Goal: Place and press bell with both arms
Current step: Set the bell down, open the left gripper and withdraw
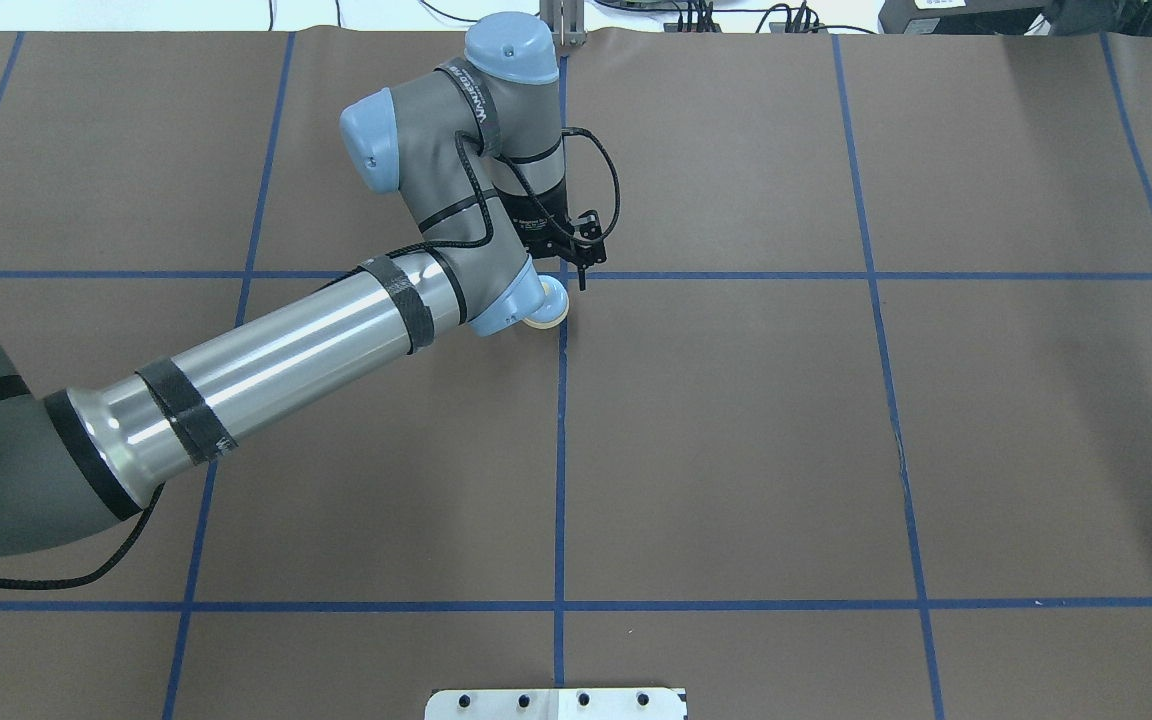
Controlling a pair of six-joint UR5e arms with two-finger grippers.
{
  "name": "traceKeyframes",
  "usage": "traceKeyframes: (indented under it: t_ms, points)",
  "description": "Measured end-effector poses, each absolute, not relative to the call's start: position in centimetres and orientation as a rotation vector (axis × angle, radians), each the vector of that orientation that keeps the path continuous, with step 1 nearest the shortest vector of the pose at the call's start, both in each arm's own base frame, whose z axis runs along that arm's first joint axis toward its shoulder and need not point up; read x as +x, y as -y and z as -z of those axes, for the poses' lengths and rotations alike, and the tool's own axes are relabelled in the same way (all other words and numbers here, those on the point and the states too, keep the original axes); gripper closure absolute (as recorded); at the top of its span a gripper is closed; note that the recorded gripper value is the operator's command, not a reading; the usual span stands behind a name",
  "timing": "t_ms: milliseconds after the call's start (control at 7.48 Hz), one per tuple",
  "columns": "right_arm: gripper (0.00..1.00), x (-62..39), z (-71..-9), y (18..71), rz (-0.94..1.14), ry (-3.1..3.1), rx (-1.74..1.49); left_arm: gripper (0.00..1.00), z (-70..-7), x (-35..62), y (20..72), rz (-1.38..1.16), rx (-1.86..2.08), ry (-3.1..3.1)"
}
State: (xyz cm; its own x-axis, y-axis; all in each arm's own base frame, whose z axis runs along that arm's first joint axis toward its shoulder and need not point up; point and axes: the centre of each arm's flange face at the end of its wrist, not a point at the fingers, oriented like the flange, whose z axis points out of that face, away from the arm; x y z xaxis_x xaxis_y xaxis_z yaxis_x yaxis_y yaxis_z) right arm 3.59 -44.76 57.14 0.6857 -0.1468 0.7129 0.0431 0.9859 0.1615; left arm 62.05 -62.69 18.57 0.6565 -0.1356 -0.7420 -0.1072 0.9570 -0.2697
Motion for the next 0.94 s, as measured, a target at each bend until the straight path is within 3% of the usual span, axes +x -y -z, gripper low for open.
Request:
traceKeyframes:
  t_ms: [401, 936]
  points:
    - [0.00, 2.3, -54.3, 47.0, 0.081, 0.830, 0.149, 0.00, -16.9, 54.2, 65.4, 0.050, -0.223, -0.924]
    - [0.00, -2.6, -45.9, 51.6, 0.012, 0.922, 0.151, 0.00, -25.7, 36.6, 66.6, -0.058, -0.070, -0.884]
